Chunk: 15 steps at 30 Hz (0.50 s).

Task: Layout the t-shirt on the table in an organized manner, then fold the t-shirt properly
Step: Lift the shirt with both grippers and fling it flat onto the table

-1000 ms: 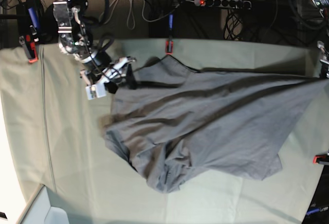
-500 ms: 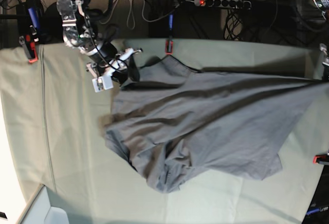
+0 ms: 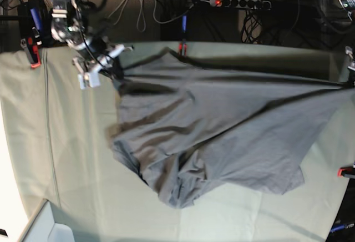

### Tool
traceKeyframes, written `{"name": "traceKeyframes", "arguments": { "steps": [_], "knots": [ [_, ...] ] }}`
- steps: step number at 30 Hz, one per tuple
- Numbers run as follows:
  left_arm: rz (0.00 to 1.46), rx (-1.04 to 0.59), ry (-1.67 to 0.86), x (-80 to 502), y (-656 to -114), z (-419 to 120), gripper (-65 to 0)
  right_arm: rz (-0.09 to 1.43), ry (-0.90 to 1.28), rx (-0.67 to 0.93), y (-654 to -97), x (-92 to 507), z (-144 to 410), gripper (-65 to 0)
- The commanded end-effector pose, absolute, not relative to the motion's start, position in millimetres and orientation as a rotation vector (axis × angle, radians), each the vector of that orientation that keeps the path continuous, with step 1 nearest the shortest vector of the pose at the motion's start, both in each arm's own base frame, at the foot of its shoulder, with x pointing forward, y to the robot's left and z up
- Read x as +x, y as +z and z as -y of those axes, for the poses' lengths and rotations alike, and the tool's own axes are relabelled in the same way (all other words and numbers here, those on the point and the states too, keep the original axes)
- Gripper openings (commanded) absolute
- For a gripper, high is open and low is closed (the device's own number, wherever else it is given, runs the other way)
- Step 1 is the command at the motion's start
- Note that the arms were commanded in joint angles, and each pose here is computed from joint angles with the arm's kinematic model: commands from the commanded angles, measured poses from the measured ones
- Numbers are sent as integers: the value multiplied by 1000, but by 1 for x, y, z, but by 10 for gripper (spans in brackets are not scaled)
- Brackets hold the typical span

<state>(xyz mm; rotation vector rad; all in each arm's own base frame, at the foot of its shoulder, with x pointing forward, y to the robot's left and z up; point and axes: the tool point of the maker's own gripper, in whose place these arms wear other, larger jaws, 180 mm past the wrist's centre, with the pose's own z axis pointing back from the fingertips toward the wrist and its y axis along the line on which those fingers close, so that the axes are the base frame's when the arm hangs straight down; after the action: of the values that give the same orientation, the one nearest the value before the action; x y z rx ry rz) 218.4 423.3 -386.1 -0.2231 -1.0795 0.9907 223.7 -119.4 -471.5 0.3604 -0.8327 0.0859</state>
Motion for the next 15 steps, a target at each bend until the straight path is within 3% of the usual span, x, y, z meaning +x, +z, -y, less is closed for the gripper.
{"name": "traceKeyframes", "arguments": {
  "steps": [1,8,15],
  "knots": [
    [1147,-206,972,224,-367,-435,-649,900,79,356,-453,231,124,-650],
    [1110,-256,943,234,-379,-409,-649,1069,112,375,-382,230,117,-650],
    [1226,-326,717,312,-318,-382,-649,1286,143,389,-310,280,117,-650]
  ]
}}
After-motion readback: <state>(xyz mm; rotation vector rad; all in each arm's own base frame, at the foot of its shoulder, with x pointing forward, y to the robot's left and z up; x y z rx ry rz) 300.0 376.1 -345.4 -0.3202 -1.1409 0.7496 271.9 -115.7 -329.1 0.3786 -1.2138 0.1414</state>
